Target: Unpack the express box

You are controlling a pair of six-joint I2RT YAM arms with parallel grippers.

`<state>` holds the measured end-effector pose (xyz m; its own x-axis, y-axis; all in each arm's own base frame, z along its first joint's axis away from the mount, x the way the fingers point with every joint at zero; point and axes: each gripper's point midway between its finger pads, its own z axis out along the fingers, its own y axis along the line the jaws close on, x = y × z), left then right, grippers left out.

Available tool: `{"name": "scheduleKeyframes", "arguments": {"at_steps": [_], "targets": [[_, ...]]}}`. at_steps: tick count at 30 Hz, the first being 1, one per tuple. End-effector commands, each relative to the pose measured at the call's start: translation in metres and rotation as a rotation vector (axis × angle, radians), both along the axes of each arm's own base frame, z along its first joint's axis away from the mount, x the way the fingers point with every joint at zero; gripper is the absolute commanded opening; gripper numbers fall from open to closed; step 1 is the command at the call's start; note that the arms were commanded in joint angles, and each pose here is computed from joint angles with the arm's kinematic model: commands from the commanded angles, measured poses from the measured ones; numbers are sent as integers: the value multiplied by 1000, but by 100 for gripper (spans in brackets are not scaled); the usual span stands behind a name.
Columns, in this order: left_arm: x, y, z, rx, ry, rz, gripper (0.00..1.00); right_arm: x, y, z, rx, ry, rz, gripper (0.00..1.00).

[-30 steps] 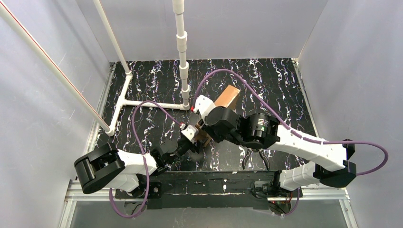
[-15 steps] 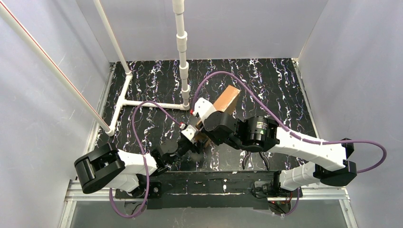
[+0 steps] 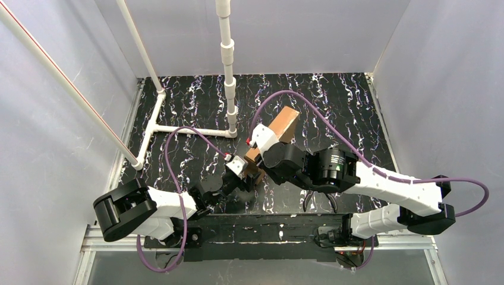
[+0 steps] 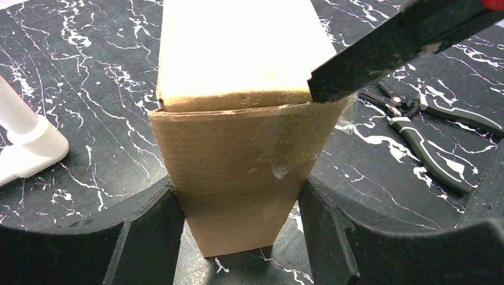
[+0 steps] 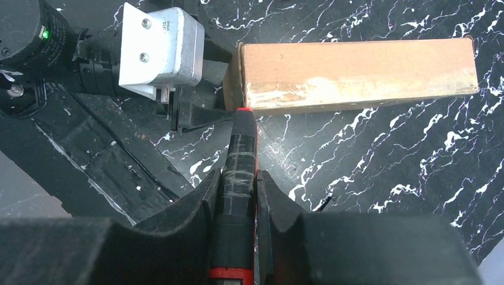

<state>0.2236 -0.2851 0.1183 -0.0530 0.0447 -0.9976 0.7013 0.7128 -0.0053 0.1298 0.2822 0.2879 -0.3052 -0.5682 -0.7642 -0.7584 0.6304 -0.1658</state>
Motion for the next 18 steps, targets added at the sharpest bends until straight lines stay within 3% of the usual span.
{"name": "scheduleKeyframes", "arguments": {"at_steps": [1, 18], "targets": [[13, 16, 8, -22, -23, 99, 25, 0, -19, -12, -80, -9, -20, 1], [7, 16, 10, -38, -22, 74, 25, 9, -20, -18, -68, -79, -14, 1]]}}
